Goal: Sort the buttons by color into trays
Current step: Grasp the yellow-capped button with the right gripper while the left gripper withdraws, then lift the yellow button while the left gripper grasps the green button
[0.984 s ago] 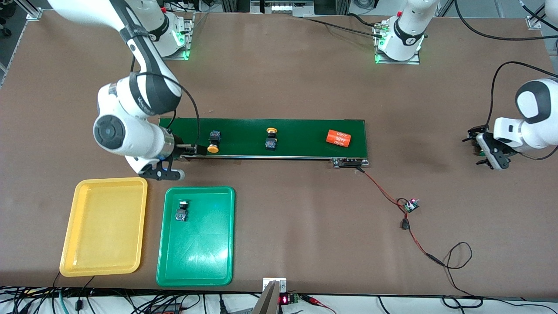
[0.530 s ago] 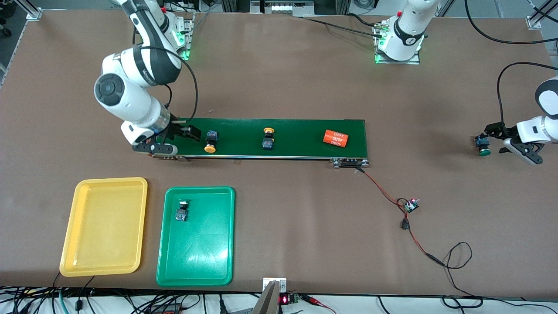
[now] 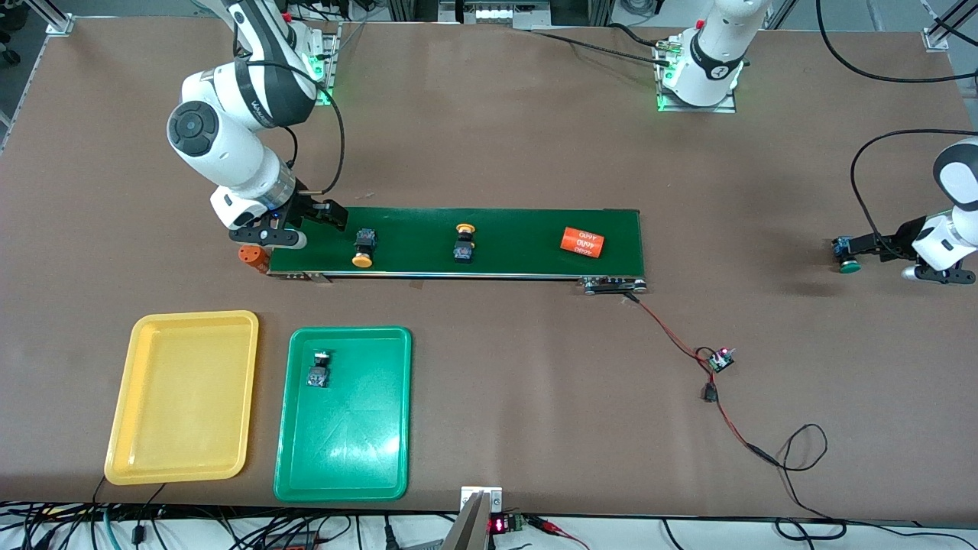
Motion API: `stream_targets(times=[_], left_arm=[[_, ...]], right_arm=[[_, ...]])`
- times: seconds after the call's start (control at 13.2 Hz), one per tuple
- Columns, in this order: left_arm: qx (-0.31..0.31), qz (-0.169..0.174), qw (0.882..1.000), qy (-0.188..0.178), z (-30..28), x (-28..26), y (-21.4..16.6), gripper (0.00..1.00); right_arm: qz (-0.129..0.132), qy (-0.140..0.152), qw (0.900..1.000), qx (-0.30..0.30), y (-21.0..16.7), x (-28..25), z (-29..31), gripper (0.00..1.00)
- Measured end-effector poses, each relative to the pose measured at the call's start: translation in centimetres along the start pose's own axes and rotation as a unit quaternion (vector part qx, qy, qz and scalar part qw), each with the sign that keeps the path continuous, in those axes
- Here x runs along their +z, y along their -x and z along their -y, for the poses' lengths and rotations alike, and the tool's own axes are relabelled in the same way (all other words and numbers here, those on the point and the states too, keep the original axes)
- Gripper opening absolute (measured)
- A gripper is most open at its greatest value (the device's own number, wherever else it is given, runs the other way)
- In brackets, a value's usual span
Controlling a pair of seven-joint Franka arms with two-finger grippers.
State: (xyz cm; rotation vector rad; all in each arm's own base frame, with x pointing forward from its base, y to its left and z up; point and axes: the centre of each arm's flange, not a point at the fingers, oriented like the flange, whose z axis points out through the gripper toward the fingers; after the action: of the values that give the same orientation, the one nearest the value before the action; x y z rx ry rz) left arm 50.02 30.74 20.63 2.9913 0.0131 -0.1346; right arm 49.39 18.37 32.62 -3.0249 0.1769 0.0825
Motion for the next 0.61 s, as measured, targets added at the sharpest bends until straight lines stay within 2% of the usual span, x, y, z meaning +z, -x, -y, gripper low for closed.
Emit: stream_targets(times=[0.61], left_arm=[[0.004,-0.007,1.000,-0.023,0.0,1.4,-0.6,1.00]], right_arm=[[-0.004,-0.004,1.000,0.015,0.7,4.7,2.8,1.00]])
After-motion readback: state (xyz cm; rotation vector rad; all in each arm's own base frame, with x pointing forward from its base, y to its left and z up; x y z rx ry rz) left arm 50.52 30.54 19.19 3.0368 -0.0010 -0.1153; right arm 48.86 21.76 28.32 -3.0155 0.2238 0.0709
